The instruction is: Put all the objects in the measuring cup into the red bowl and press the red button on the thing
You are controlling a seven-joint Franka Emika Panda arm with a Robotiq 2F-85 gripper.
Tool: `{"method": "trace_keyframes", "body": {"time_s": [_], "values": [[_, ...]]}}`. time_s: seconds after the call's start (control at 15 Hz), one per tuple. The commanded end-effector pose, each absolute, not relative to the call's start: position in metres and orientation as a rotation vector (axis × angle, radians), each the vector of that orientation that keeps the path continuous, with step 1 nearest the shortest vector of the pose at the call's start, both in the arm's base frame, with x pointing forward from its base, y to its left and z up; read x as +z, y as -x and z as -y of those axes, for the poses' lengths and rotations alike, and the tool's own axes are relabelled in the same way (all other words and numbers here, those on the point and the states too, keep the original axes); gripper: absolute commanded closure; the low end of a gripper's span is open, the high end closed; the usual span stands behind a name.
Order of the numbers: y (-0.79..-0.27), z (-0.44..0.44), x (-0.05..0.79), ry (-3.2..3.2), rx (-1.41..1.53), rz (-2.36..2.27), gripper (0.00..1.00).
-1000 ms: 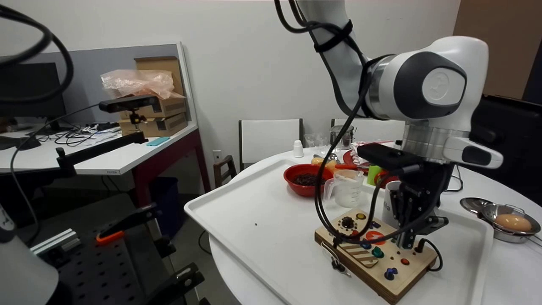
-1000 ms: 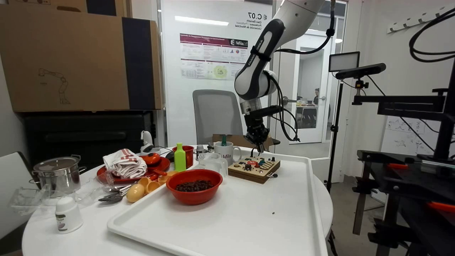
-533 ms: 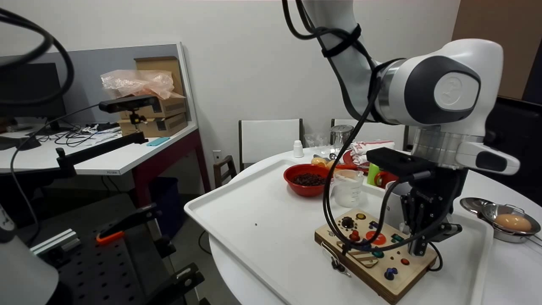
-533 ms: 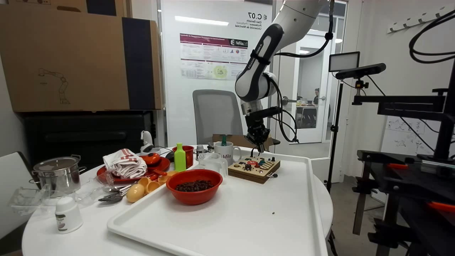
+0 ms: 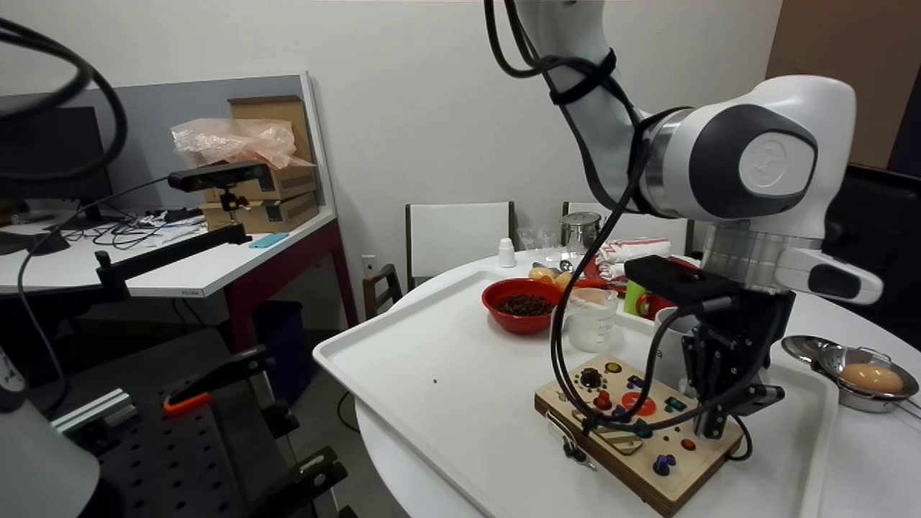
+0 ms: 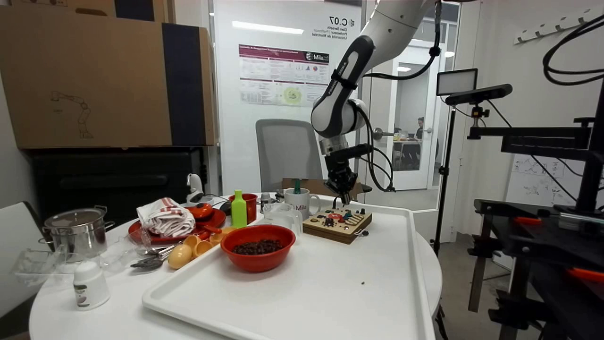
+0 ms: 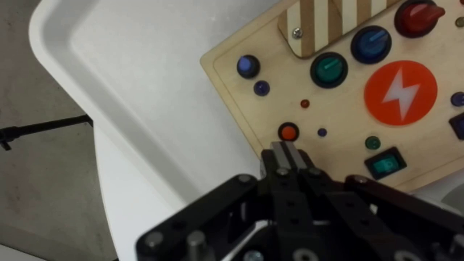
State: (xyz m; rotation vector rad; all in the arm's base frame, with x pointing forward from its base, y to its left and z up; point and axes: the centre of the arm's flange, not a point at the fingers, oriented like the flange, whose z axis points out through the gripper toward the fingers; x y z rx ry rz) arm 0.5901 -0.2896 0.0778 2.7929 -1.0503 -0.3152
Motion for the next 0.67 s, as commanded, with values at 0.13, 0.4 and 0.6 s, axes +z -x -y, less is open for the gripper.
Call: {"method": "trace_keyframes", "body": {"time_s": [0.13, 0.4, 0.6], "values": [[-0.5957, 0.2905, 0.0742, -2.781, -0.332, 1.103, 1.00], [-0.5958, 0.2872, 0.0764, -2.781, -0.326, 1.101, 1.00], [-0.5967, 0.2856, 0.0737, -2.779, -0.336, 1.099, 1.00]]}}
